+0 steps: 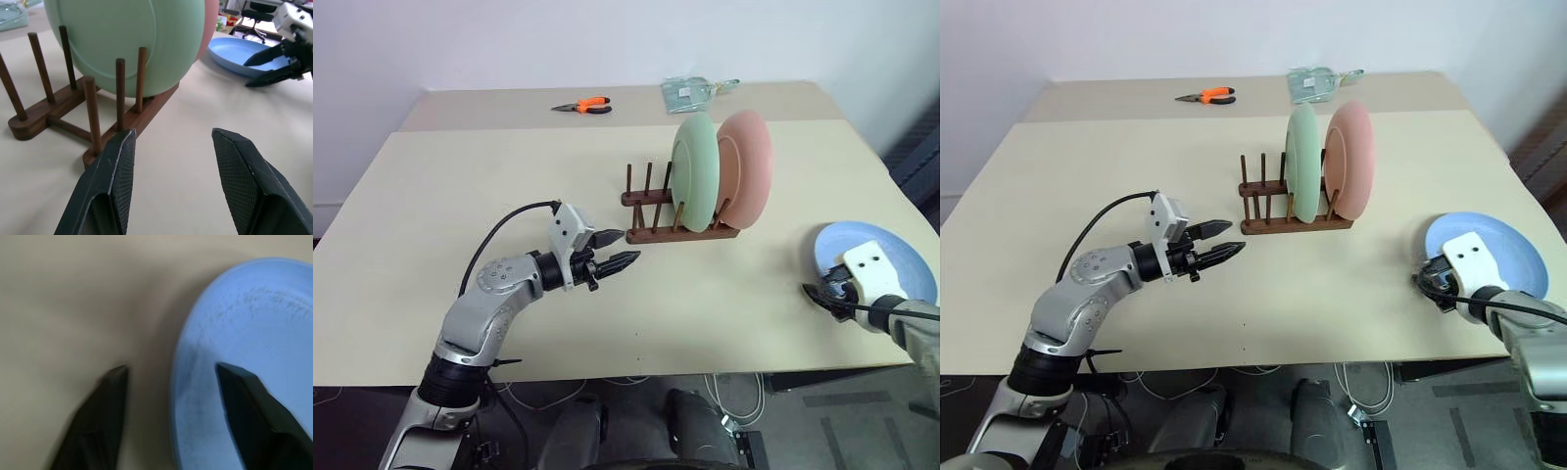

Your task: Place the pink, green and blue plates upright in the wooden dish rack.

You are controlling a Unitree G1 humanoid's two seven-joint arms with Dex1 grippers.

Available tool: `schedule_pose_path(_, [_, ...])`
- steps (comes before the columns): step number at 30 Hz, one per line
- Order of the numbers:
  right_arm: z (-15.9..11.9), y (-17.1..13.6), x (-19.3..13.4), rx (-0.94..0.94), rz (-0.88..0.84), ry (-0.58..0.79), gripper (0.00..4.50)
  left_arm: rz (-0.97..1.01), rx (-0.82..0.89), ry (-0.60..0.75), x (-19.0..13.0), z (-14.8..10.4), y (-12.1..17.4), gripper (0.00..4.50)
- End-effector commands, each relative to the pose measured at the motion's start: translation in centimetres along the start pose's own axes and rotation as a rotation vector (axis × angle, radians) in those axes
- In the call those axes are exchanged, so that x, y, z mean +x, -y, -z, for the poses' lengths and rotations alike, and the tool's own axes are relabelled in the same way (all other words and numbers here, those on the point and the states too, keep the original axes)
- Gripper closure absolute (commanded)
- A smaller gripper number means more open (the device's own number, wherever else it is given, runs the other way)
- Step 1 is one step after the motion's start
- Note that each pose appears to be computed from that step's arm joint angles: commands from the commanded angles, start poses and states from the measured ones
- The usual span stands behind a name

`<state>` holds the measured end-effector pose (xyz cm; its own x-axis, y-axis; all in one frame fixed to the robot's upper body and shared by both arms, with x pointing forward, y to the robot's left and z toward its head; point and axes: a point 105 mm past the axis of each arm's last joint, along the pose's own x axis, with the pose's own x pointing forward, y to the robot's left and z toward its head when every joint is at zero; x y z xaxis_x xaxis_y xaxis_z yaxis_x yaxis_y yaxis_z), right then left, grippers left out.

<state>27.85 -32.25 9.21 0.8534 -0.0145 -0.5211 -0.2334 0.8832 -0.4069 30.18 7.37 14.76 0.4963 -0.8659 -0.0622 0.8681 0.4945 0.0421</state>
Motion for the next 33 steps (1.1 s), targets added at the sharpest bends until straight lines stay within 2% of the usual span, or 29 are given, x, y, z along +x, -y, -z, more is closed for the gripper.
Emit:
schedule_pose_path(1, [-1.3, 1.5, -0.2, -0.02, 0.066, 0.039, 3.77, -0.001, 0.031, 0.04, -0.3, -1.3, 0.0, 1.95])
schedule_pose_path(2, [-2.1, 1.9, -0.3, -0.04, 0.079, 0.064, 4.36, -0.004, 0.031, 0.039, -0.4, -1.3, 0.0, 1.95])
schedule_pose_path(5, [-5.6, 2.9, -1.0, -0.141, 0.135, 0.178, 4.44, -0.017, 0.029, 0.033, -0.6, -1.1, -0.2, 1.95])
schedule_pose_path(7, [-8.9, 3.7, -1.9, -0.183, 0.181, 0.296, 4.44, -0.032, 0.026, 0.028, -0.9, -1.0, -0.4, 1.95])
schedule_pose_path(9, [-13.6, 4.8, -3.5, -0.23, 0.25, 0.462, 4.44, -0.05, 0.025, 0.017, -1.3, -0.7, -0.8, 1.95])
schedule_pose_path(11, [-21.0, 4.0, -6.9, -0.191, 0.219, 0.764, 4.44, -0.067, 0.027, -0.001, -1.9, -0.3, -1.3, 1.95])
schedule_pose_path(14, [-28.4, 1.0, -11.5, -0.044, 0.006, 1.106, 4.44, -0.077, 0.031, -0.026, -2.3, 0.3, -1.4, 1.95])
schedule_pose_path(16, [-31.3, -1.6, -13.9, 0.074, -0.216, 1.257, 4.44, -0.084, 0.025, -0.03, -2.3, 0.7, -1.4, 1.95])
schedule_pose_path(18, [-32.6, -3.7, -15.3, 0.147, -0.395, 1.32, 4.44, -0.089, 0.019, -0.027, -2.2, 0.7, -1.4, 1.95])
schedule_pose_path(19, [-32.9, -4.5, -15.7, 0.166, -0.454, 1.331, 4.44, -0.091, 0.018, -0.025, -2.2, 0.8, -1.4, 1.95])
schedule_pose_path(20, [-33.6, -6.4, -16.0, 0.262, -0.616, 1.339, 4.44, -0.099, 0.013, -0.024, -2.3, 0.9, -1.5, 1.95])
schedule_pose_path(21, [-34.2, -8.3, -16.1, 0.337, -0.758, 1.325, 4.44, -0.106, 0.01, -0.025, -2.4, 1.0, -1.5, 1.95])
schedule_pose_path(23, [-35.0, -11.0, -15.6, 0.489, -0.93, 1.267, 4.44, -0.12, 0.009, -0.027, -2.6, 1.1, -1.7, 1.95])
schedule_pose_path(28, [-34.7, -13.9, -11.3, 0.789, -1.005, 1.016, 4.44, -0.155, 0.008, -0.026, -3.2, 1.2, -2.0, 1.95])
schedule_pose_path(30, [-33.8, -14.7, -9.5, 0.824, -0.968, 0.93, 4.44, -0.157, 0.007, -0.026, -3.4, 1.3, -1.7, 1.95])
schedule_pose_path(33, [-33.4, -14.8, -8.8, 0.863, -0.95, 0.894, 4.44, -0.161, 0.004, -0.026, -3.5, 1.4, -1.6, 1.95])
